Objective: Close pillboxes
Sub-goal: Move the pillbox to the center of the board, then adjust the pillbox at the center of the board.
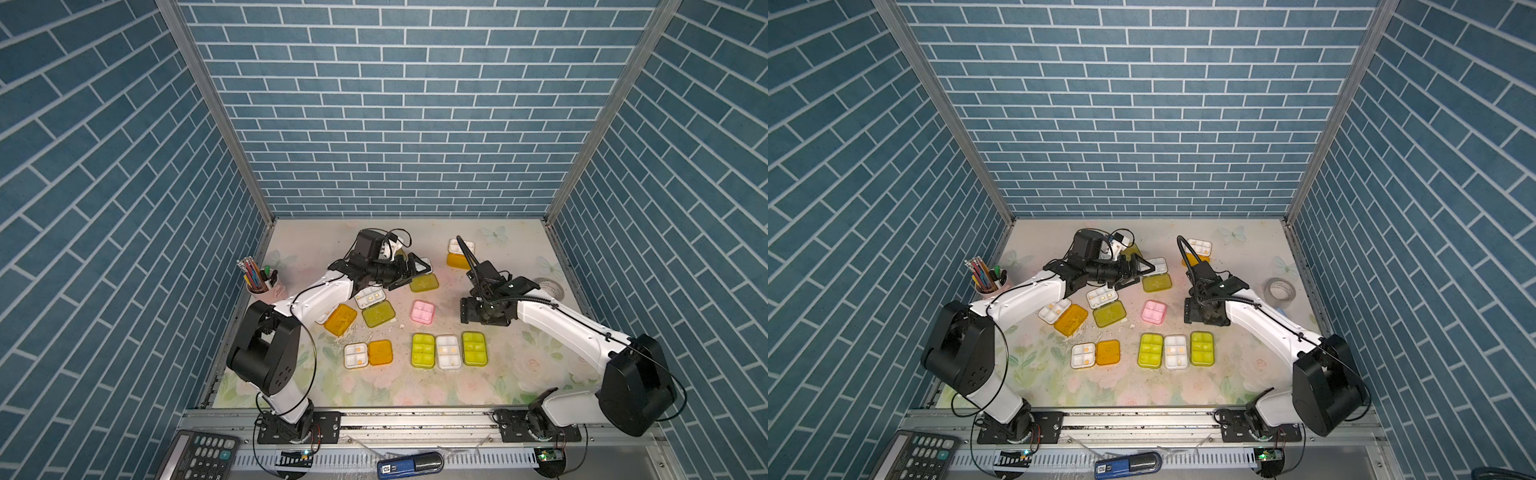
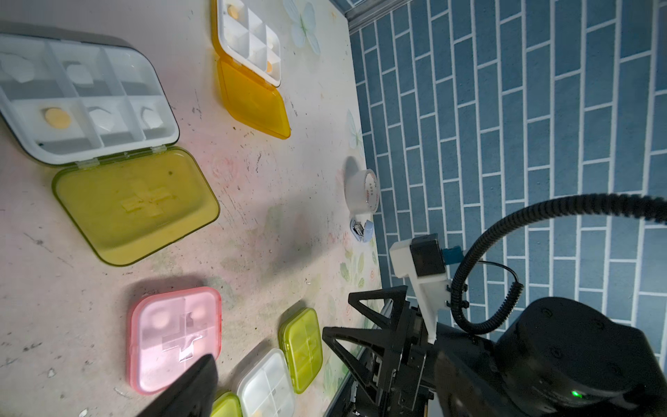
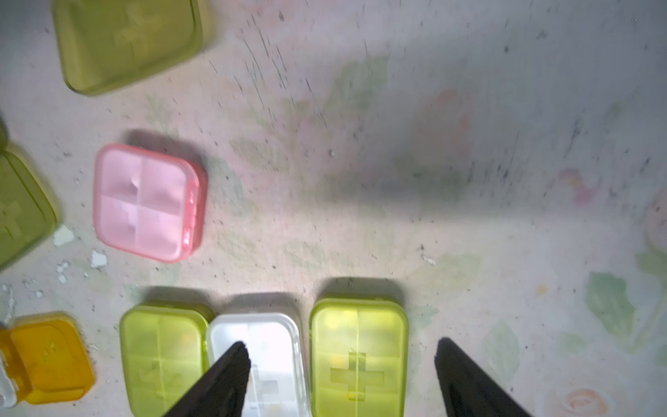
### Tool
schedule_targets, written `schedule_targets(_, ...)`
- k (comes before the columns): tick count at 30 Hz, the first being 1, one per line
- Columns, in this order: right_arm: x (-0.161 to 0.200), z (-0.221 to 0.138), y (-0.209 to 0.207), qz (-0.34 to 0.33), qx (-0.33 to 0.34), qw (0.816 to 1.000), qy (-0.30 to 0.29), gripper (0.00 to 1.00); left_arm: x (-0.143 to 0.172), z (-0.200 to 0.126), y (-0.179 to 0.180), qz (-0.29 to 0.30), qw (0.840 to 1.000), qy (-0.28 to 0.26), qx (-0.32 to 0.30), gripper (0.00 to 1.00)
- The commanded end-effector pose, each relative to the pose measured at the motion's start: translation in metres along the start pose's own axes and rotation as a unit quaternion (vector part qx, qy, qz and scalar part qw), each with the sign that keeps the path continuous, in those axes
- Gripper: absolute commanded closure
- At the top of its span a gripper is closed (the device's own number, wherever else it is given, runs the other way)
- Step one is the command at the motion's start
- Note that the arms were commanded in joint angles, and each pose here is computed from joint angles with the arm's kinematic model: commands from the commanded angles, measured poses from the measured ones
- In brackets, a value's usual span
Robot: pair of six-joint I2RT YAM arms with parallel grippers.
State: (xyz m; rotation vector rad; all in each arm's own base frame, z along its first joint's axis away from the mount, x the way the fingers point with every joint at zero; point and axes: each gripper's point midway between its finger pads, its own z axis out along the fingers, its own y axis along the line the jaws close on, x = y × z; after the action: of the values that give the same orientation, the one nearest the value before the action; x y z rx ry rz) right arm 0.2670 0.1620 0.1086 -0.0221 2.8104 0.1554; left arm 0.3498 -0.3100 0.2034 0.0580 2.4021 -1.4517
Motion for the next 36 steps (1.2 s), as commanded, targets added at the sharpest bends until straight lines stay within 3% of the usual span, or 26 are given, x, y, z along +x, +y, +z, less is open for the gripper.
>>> schedule_targets(1,-0.042,-0.002,0.000,-0.017,0.022,0.999,-0.042,0.18,-0.007,-0.013,-0.001,0.020,1.000,-0.017,-0.004,0.05)
schedule_targets(6,-0.090,-0.011,0.003,0.008,-0.021,0.998,-0.061,0.19,-0.018,-0.018,0.027,0.045,0.997,-0.025,-0.065,0.05)
schedule_targets(10,-0.097,-0.015,-0.017,0.034,-0.018,0.997,-0.065,0.19,-0.030,-0.022,0.029,0.012,0.999,-0.037,-0.035,0.06)
schedule_targets(19,-0.116,-0.014,-0.039,0.072,-0.022,0.993,-0.091,0.23,-0.034,-0.036,0.029,0.045,0.996,-0.053,-0.063,0.05)
schedule_targets(28,-0.104,-0.002,-0.067,0.118,-0.034,0.988,-0.098,0.25,-0.032,-0.022,0.047,0.038,0.996,-0.027,-0.076,0.06)
schedule_targets(36,-0.095,0.009,-0.056,0.130,-0.074,0.987,-0.063,0.27,-0.035,-0.029,0.046,0.058,0.993,-0.042,-0.091,0.05)
